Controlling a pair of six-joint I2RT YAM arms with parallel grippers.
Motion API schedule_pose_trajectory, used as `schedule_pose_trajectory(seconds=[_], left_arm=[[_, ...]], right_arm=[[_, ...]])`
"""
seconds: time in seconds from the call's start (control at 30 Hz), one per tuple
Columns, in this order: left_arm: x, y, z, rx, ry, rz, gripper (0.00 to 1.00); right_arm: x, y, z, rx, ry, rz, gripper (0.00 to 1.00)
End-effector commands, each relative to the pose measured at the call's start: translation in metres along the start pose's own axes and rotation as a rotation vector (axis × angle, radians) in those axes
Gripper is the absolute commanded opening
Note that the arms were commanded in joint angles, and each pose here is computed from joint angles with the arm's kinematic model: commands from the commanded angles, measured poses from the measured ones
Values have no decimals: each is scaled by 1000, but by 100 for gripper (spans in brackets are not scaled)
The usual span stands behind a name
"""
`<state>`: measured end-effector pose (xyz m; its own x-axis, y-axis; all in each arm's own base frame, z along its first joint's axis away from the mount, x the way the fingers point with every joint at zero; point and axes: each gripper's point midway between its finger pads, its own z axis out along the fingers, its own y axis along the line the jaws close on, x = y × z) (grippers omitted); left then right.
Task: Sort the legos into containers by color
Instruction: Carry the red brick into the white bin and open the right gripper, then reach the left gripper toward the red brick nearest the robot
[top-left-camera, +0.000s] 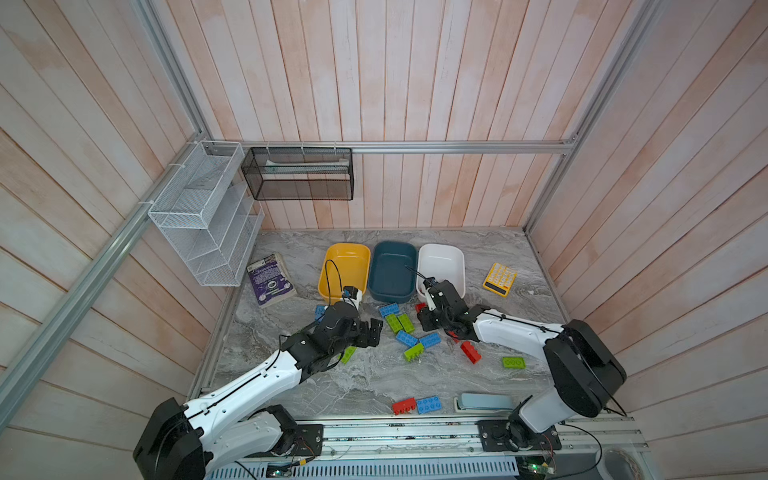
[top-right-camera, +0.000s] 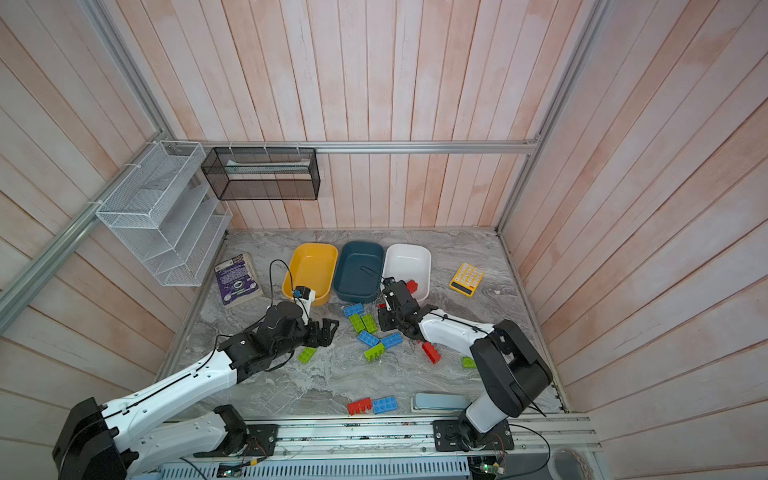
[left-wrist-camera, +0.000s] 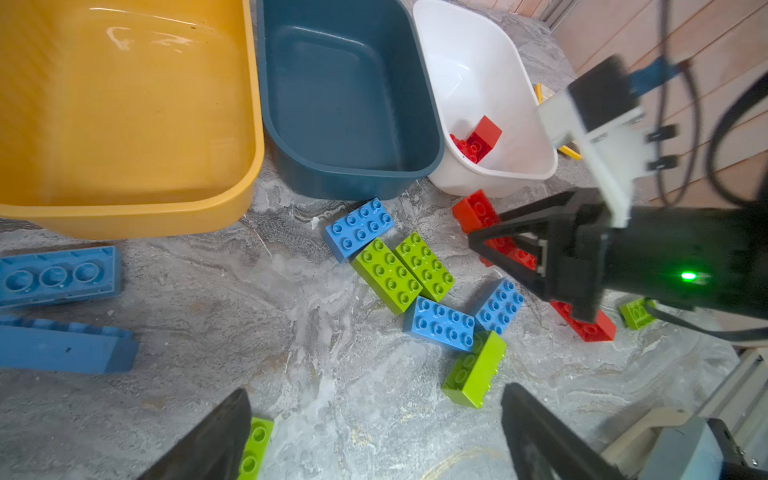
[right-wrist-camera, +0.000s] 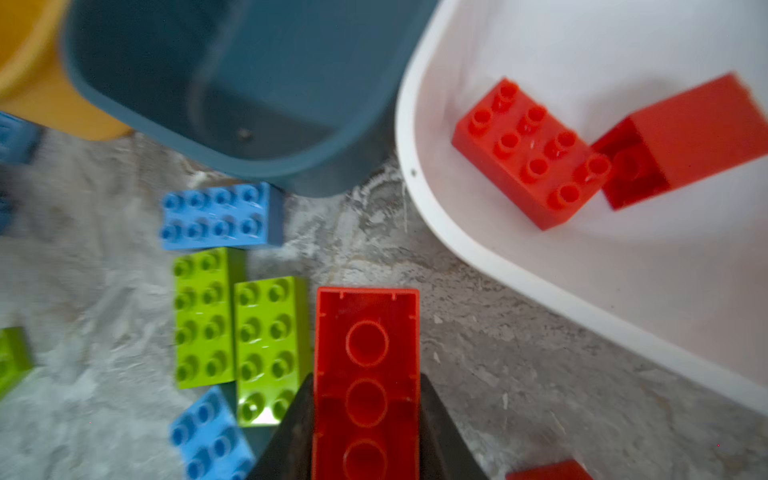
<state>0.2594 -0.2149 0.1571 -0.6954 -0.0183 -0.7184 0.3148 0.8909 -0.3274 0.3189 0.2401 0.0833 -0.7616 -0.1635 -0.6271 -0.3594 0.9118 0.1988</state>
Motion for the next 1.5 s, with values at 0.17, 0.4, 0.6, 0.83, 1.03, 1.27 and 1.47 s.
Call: schedule_pose_trajectory(seconds=[0.17,0.4,0.6,0.83,1.03,1.27,1.47], left_arm=[[-17,22,-19,-87,-140,-10,100],[-12,23,-22,-73,-143,-34,100],[4,22,-10,-75,-51,-17,100],[16,12,-4,-39,29,14,100],[19,7,-5,-19,55,34,100],[23,-18,-17,79,134,96,98],[44,-54,-39,178,255,220,91]], right_arm=[[-69,26,-56,-116,-138,12,30],[-104,-13,-52,-117,-186,113,30],[-112,-49,-26,-79,-176,195,30],[-109,-69,-7,-52,-156,234,32],[-108,-74,-5,-44,-155,239,45],[-112,-77,-15,-37,-178,240,74],[-119,-70,-39,-75,-236,240,75]])
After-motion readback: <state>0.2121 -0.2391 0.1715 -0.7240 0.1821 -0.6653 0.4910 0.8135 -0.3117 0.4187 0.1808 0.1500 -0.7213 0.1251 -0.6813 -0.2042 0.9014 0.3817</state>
